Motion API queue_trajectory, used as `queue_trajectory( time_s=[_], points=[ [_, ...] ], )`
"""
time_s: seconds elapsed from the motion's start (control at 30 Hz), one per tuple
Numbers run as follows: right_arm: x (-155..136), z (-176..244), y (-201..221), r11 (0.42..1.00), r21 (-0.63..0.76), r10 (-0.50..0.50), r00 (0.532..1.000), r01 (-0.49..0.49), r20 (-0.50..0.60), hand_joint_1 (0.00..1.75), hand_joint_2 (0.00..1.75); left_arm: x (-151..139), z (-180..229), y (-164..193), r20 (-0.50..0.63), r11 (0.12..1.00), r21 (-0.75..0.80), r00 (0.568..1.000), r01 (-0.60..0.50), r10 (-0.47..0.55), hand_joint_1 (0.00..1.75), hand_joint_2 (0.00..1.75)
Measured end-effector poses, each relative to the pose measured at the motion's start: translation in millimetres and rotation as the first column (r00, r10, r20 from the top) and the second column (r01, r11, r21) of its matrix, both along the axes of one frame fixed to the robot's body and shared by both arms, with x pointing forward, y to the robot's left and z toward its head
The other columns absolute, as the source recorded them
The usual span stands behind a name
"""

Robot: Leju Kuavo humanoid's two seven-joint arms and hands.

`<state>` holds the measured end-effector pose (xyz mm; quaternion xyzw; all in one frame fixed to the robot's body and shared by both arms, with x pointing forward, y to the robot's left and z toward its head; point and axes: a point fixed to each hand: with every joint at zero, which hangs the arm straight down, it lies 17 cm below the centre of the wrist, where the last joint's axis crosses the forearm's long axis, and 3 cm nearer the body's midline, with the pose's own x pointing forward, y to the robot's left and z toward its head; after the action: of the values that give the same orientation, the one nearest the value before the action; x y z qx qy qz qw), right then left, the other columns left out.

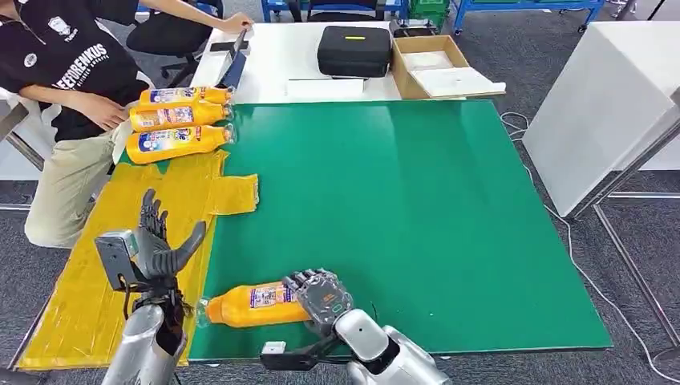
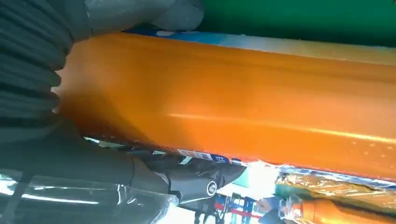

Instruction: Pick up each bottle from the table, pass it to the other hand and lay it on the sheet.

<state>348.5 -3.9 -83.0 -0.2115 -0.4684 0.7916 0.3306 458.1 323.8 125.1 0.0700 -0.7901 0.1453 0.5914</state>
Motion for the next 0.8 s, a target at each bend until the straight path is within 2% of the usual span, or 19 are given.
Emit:
queue_trajectory(
  time_s=[0.13,0.3,0.5,0.67,0.8],
  points=[
    [3,0,0,1.0,0.002,-0.008,1.0,0.008,-0.029,1.75,1.75,3,3,0,0.006,1.0,-0.004,1.0,0.0,0.0,0.0,1.75],
    [7,1,3,0.999,0.033,-0.004,0.991,0.008,-0.134,1.75,1.75,10,9,1,0.024,1.0,-0.018,1.0,-0.005,0.006,0.0,1.75],
    [16,9,3,0.997,0.073,-0.018,0.986,0.03,-0.169,1.75,1.75,13,12,3,0.037,1.0,-0.025,0.999,-0.007,0.008,0.0,1.75],
    [44,37,-5,0.969,0.215,-0.114,0.993,0.121,-0.042,1.75,1.75,2,-1,9,0.017,0.999,-0.025,0.999,-0.031,0.031,0.0,1.75],
    [69,79,-25,0.866,0.453,-0.264,0.963,0.211,0.057,1.75,1.75,-13,-14,11,-0.008,0.999,-0.003,0.999,-0.041,0.041,0.0,1.75]
  ],
)
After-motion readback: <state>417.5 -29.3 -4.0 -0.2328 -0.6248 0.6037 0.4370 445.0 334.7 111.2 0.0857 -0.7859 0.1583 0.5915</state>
